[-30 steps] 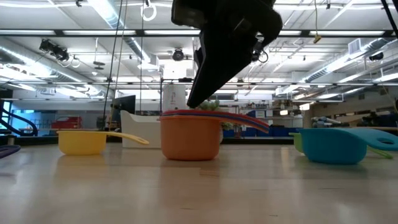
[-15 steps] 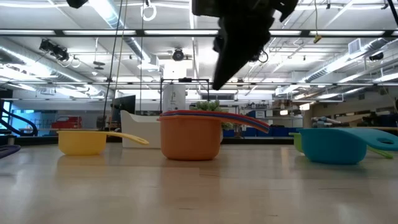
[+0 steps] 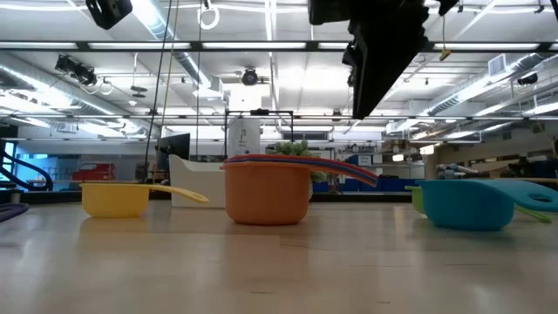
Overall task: Nest measuring cups in basket
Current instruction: Stack the red measuring cup on top of the light blue measuring cup, then stack the light blue measuring cup on top of the red measuring cup
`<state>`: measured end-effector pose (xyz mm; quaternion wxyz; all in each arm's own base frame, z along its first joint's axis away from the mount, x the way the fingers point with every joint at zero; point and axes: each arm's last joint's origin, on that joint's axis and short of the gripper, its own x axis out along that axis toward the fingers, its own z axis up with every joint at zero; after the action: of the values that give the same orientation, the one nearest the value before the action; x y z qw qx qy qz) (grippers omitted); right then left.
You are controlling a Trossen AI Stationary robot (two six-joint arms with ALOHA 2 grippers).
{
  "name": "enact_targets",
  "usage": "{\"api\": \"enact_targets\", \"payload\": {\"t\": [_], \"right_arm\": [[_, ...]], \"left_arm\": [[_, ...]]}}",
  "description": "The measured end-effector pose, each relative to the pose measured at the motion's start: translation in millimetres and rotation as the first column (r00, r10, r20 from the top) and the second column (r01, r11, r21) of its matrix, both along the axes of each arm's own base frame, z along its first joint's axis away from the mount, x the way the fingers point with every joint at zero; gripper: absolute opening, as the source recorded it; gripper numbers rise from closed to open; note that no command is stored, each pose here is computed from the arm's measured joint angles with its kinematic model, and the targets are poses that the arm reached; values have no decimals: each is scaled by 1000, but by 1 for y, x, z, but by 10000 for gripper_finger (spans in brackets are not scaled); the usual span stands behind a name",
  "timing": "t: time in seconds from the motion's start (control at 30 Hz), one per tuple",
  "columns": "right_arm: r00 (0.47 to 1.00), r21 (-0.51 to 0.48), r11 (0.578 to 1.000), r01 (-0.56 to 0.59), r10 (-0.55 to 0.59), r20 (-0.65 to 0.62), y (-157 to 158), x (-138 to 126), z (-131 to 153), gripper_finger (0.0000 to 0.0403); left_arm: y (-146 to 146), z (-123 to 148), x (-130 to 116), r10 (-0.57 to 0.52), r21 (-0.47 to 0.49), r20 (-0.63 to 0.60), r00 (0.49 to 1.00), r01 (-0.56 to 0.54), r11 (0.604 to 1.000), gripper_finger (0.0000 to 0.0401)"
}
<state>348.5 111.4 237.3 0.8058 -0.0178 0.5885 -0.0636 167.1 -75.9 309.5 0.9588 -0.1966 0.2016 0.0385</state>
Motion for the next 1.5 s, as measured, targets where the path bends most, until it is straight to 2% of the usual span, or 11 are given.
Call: {"api": "enact_targets", "payload": {"t": [0.2, 0.33, 0.7, 0.9, 1.0, 1.17, 1.37, 1.5], "right_arm": [[1000, -16, 1000, -4, 4, 2, 8, -4, 0, 115], [1000, -9, 1000, -3, 4, 15, 8, -12, 11, 115], [982, 41, 996, 78, -84, 171, -9, -64, 48, 115], [968, 81, 990, 117, -132, 215, -17, -84, 53, 115], [965, 141, 985, 99, -130, 230, -17, -90, 55, 115], [952, 236, 950, 205, -250, 179, -17, -94, 44, 122], [901, 296, 879, 374, -420, 108, -12, -82, 17, 155], [889, 344, 852, 394, -448, 91, -4, -67, 3, 172]], "left_arm": [[-3, -5, 5, 0, 14, -24, 1000, 1, 1000, 48], [-4, -6, 6, -15, 48, -29, 999, 16, 999, 51], [-1, -3, 8, 21, 57, 1, 1000, -21, 998, 136], [4, -3, 11, 36, 44, 5, 999, -36, 998, 142], [5, -3, 12, 34, 38, 1, 999, -34, 999, 142], [6, -3, 12, 39, 46, 2, 999, -39, 998, 142], [6, -3, 12, 41, 42, 2, 999, -41, 998, 142], [5, -3, 12, 20, 33, -6, 1000, -20, 999, 142]]}}
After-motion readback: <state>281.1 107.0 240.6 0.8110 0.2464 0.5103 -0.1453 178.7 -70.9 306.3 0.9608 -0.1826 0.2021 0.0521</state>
